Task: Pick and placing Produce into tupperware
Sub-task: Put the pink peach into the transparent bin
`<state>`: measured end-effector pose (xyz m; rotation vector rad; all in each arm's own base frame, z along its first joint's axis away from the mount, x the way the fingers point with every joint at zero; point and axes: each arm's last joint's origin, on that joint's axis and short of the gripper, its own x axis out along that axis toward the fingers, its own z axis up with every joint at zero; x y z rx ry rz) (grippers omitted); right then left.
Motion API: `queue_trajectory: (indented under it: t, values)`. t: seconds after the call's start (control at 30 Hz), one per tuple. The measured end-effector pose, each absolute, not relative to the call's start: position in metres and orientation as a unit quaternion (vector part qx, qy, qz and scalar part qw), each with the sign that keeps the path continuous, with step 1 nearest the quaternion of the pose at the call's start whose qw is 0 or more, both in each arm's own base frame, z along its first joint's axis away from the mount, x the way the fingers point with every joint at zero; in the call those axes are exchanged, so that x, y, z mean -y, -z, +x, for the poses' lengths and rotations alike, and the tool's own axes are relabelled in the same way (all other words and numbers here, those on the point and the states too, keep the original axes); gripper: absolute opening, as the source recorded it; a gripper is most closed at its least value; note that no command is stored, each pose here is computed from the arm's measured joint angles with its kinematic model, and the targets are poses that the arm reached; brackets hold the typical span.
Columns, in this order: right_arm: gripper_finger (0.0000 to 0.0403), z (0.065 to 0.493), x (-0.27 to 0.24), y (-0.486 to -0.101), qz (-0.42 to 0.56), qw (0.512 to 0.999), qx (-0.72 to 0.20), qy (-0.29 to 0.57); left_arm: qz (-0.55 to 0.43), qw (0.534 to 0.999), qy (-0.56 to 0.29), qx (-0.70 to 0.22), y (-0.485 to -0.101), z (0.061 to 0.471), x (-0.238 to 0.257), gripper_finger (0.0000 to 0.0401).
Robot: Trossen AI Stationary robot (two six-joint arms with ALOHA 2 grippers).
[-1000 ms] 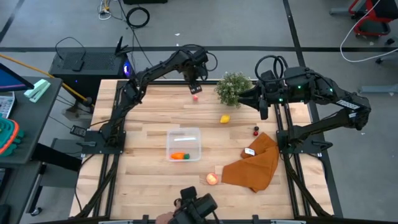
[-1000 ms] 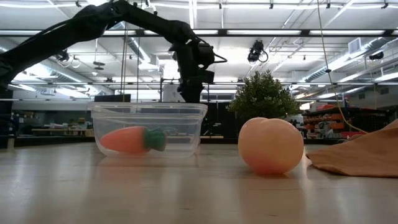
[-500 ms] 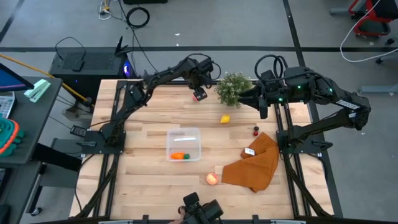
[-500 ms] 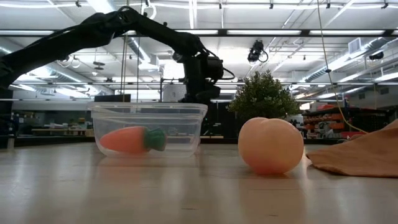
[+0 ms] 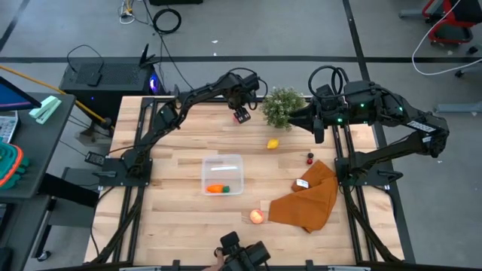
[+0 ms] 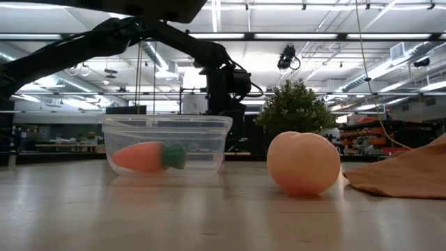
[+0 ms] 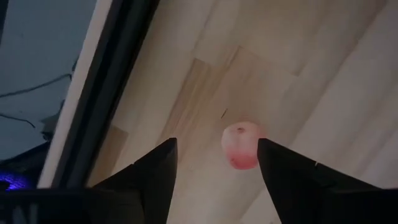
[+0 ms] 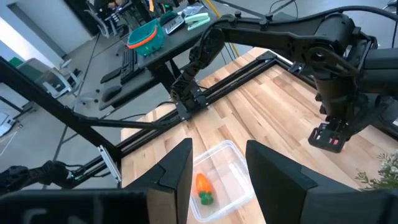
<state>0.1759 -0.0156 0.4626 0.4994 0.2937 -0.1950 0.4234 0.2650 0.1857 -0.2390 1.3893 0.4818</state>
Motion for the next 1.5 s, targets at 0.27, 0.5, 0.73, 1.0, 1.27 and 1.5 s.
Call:
queue_trajectory:
  t: [0.27, 0.5, 0.73, 1.0, 1.27, 1.5]
  values:
    - [0.0122, 0.176, 0.015, -0.463, 0.25, 0.953, -0.145, 0.095, -0.14, 0.733, -0.192, -0.638, -0.184, 0.422, -0.261, 0.0266]
    - [0.0122, 0.176, 0.015, -0.463, 0.251, 0.952, -0.144, 0.095, -0.15, 0.709, -0.187, -0.663, -0.166, 0.423, -0.259, 0.027]
    - [0.0122, 0.176, 0.015, -0.463, 0.259, 0.95, -0.144, 0.096, -0.146, 0.72, -0.189, -0.652, -0.162, 0.427, -0.26, 0.0267]
    - [0.0122, 0.176, 0.015, -0.463, 0.259, 0.95, -0.143, 0.096, -0.152, 0.727, -0.18, -0.645, -0.162, 0.428, -0.261, 0.0262]
    - [0.0122, 0.176, 0.015, -0.463, 0.258, 0.951, -0.143, 0.096, -0.152, 0.729, -0.181, -0.642, -0.162, 0.429, -0.262, 0.026]
    - [0.0122, 0.176, 0.015, -0.463, 0.258, 0.951, -0.143, 0.096, -0.153, 0.73, -0.182, -0.64, -0.162, 0.427, -0.265, 0.0259]
